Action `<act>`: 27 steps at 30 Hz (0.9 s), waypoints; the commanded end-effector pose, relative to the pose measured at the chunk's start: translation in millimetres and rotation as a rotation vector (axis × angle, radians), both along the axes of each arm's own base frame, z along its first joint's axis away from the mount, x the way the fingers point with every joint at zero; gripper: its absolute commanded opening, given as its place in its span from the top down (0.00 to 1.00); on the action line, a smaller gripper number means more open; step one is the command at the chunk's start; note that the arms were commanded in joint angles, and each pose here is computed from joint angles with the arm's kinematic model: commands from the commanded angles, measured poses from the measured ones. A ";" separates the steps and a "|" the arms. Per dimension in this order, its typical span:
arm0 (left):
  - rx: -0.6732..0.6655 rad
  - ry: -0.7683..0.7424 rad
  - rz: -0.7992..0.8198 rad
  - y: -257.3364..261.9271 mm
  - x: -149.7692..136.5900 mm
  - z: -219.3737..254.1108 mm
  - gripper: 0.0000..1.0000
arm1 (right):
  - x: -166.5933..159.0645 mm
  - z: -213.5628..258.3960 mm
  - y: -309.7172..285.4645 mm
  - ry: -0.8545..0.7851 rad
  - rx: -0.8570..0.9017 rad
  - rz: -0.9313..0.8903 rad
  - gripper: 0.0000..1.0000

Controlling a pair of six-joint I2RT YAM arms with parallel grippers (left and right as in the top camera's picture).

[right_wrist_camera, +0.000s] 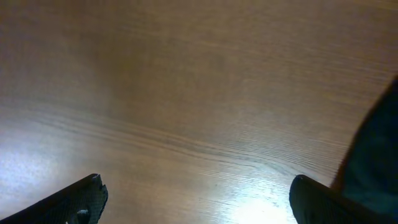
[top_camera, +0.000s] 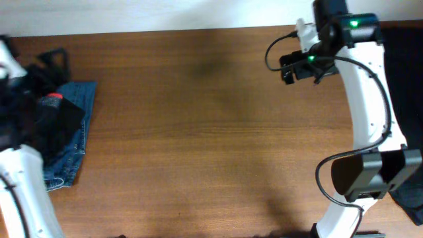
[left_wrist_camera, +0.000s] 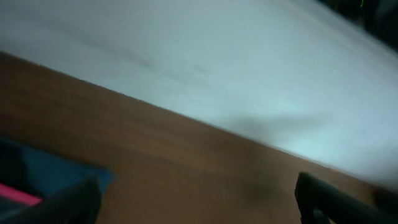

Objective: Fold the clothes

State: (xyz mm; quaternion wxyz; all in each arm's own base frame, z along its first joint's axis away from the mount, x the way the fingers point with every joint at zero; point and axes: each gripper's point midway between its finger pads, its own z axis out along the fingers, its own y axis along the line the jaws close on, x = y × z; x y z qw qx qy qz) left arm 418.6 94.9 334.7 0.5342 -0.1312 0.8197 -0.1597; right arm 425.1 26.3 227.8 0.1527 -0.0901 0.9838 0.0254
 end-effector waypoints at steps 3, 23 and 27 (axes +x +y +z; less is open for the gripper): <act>0.213 0.124 -0.051 -55.1 6.7 -27.9 0.01 | 5.0 18.7 -10.4 -0.068 0.015 -0.041 0.02; 0.334 0.353 -0.350 -146.0 -34.4 -81.3 0.01 | -28.8 57.2 -70.1 -0.114 0.149 -0.208 0.01; 0.346 0.395 -0.352 -144.2 -49.9 -83.3 0.01 | -51.4 74.5 -74.8 -0.133 0.144 -0.230 0.01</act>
